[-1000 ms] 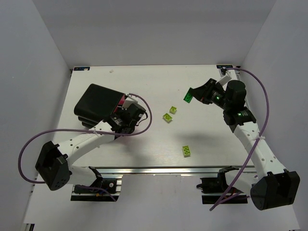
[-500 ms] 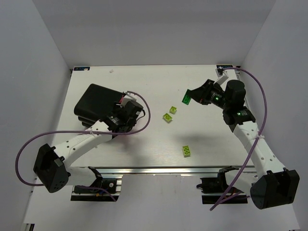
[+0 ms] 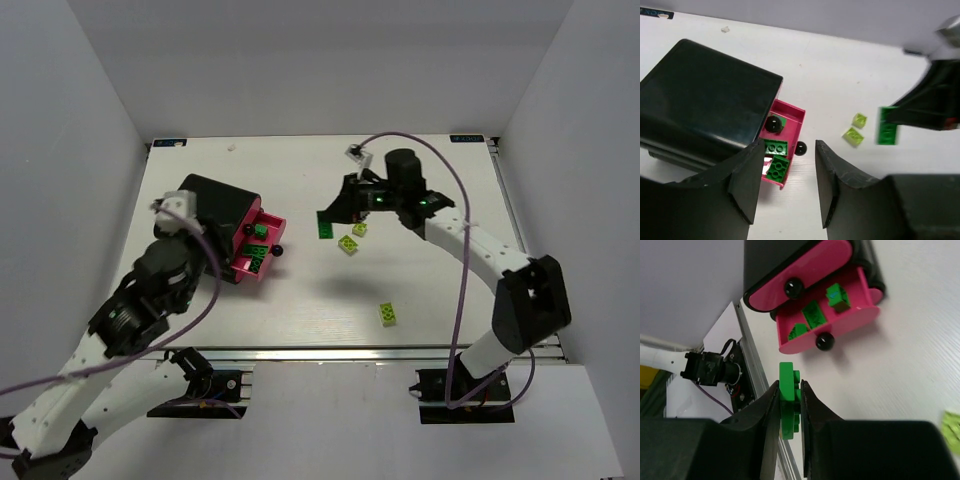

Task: Sort the legos into containers by color

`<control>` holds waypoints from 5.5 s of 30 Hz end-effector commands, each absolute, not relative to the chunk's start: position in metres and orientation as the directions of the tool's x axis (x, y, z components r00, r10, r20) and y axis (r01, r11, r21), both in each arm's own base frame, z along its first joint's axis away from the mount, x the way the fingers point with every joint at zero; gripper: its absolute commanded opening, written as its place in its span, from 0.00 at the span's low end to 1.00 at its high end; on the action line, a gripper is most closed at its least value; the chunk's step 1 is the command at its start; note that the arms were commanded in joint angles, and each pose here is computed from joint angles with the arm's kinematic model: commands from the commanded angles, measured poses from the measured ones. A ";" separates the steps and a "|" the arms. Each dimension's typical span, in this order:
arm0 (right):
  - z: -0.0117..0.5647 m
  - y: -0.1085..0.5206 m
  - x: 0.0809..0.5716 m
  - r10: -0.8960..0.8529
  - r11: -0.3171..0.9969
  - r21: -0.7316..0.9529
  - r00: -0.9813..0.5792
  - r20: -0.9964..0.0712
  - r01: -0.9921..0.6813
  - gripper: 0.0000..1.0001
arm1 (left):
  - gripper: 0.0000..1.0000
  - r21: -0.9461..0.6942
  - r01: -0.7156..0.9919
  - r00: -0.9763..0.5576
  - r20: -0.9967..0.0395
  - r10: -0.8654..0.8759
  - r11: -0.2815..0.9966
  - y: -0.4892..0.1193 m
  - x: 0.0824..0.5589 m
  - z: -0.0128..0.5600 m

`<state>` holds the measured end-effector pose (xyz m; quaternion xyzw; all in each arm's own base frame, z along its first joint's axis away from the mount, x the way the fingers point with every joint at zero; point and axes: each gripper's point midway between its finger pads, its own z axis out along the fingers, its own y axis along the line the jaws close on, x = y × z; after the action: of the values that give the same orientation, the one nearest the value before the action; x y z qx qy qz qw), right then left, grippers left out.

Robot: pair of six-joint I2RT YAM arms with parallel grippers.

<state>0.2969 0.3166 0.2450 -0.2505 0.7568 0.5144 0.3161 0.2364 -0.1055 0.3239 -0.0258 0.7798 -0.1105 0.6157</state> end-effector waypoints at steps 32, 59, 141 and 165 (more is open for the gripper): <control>0.184 0.486 0.326 0.098 0.544 0.764 -0.879 -0.467 -0.345 0.00 | 0.59 -0.309 0.066 -0.206 -0.935 -0.290 0.949 -0.056 0.185 0.314; 0.250 0.425 0.332 -0.080 0.488 0.463 -0.566 -0.821 -0.740 0.00 | 0.09 -0.319 0.407 -0.376 -0.913 -0.162 0.856 -0.161 0.200 0.270; 0.288 0.167 0.300 0.158 0.519 0.345 -0.308 -0.938 -0.782 0.00 | 0.95 0.426 -0.006 -0.614 -0.715 0.333 0.904 -0.146 0.343 0.129; 0.284 0.168 0.299 0.160 0.498 0.359 -0.323 -0.933 -0.790 0.00 | 0.17 0.285 0.350 -0.538 -0.719 0.441 0.892 -0.187 0.316 0.125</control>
<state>0.2982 0.1683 0.2817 -0.2227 0.6916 0.4432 0.5250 0.3275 -0.1848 0.1486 0.2038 0.8616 0.0605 0.4610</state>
